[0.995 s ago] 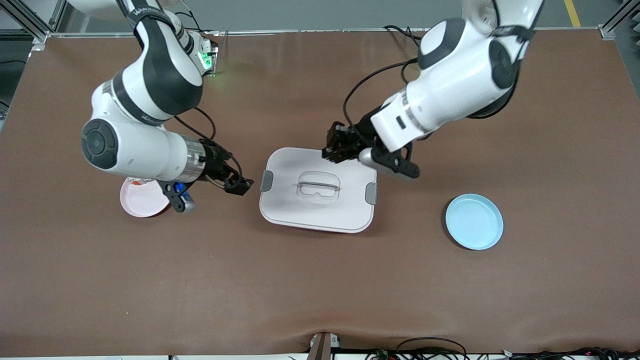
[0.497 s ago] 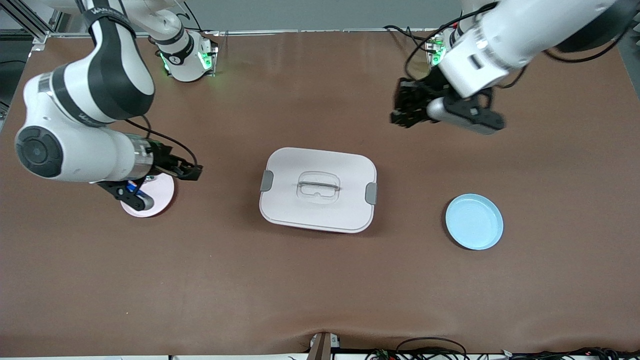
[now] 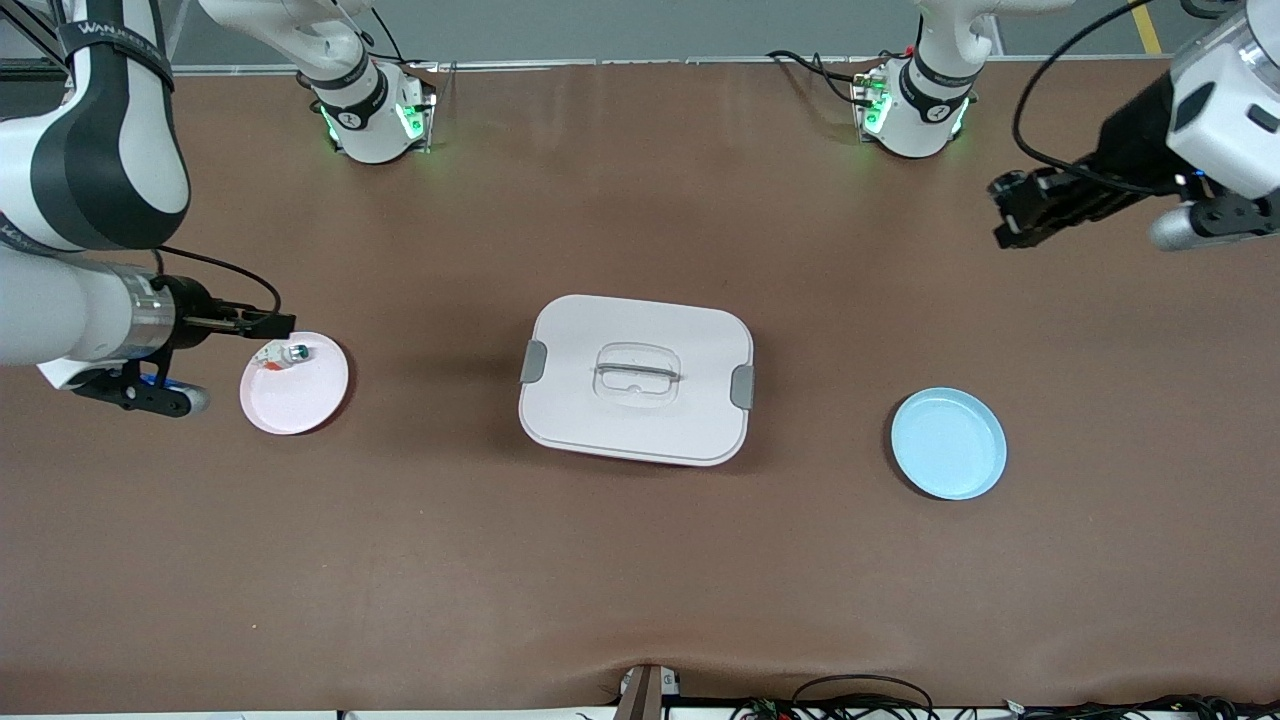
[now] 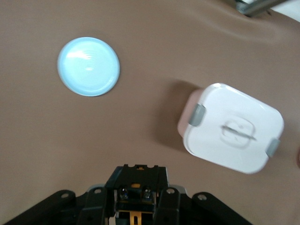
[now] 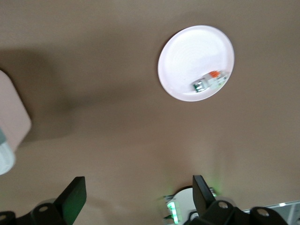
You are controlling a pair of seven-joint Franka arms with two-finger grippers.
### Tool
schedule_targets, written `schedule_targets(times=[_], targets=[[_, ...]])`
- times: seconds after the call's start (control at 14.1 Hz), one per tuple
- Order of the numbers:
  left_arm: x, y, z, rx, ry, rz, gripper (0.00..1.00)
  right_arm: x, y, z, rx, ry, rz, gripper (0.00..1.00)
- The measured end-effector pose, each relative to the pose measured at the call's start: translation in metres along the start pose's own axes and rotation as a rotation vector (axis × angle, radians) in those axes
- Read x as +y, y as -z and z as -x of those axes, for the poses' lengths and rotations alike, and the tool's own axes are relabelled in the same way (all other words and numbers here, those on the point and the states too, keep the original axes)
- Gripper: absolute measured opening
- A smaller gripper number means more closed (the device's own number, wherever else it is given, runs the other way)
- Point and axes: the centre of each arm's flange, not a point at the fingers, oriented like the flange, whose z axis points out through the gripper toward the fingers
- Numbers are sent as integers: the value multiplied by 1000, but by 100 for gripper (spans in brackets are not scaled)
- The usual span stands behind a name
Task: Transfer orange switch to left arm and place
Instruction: 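Open the right gripper and withdraw it while the left gripper carries the switch, then move the switch over the light-blue plate with the left gripper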
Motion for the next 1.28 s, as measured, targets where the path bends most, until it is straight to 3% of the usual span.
schedule_targets(times=[0.21,0.5,0.71,0.85,1.28], targets=[[-20,-2,-14,31,282,-51,33,14,0,-2,-2,93,40,100],[-59,-22,-48,13,607,-82,33,54,1,-11,0,131,17,100],[-75,-57,-75,1,809,-141,33,48,15,-10,47,148,13,100],[-81,-85,-93,31,938,-161,33,44,30,-4,79,157,15,100],[-124,-182,-120,79,1124,-131,33,58,44,3,113,131,56,100]])
